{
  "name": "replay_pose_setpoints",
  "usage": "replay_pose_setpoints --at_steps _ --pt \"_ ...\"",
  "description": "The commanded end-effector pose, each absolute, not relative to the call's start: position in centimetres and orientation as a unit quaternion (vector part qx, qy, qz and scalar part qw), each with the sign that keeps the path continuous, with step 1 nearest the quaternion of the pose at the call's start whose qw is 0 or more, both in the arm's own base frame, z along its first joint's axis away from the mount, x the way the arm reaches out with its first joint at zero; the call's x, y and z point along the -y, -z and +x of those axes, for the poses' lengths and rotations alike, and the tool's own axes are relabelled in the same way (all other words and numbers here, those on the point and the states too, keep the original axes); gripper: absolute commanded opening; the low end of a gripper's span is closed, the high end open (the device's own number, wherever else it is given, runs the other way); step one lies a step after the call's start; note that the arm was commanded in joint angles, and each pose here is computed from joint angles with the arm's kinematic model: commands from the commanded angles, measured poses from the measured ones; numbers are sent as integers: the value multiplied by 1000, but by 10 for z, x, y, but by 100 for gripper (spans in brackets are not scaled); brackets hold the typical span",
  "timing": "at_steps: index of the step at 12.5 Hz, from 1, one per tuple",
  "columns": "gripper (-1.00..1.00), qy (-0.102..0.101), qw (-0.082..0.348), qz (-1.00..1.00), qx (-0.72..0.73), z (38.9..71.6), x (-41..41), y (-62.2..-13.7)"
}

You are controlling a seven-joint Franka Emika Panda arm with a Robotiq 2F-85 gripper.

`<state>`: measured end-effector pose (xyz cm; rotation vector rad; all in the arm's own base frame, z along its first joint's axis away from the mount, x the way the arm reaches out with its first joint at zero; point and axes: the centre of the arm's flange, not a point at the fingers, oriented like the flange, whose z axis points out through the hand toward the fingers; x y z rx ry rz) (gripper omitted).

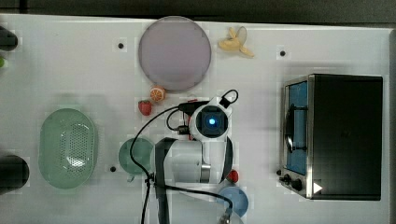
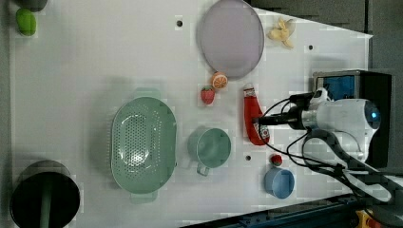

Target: Pick Ketchup from the table and place it in strainer.

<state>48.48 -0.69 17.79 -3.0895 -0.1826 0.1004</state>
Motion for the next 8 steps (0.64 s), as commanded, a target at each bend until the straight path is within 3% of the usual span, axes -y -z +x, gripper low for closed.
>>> replay_pose_setpoints --at_steps 1,2,4,5,8 --pt "100 -26 23 -996 86 480 7 -164" --pt "92 -28 24 -996 86 478 7 -157" --pt "43 -29 24 -996 85 478 7 -151" --pt "26 -18 23 -996 86 483 7 -159" --pt "26 0 17 -996 83 489 10 -187"
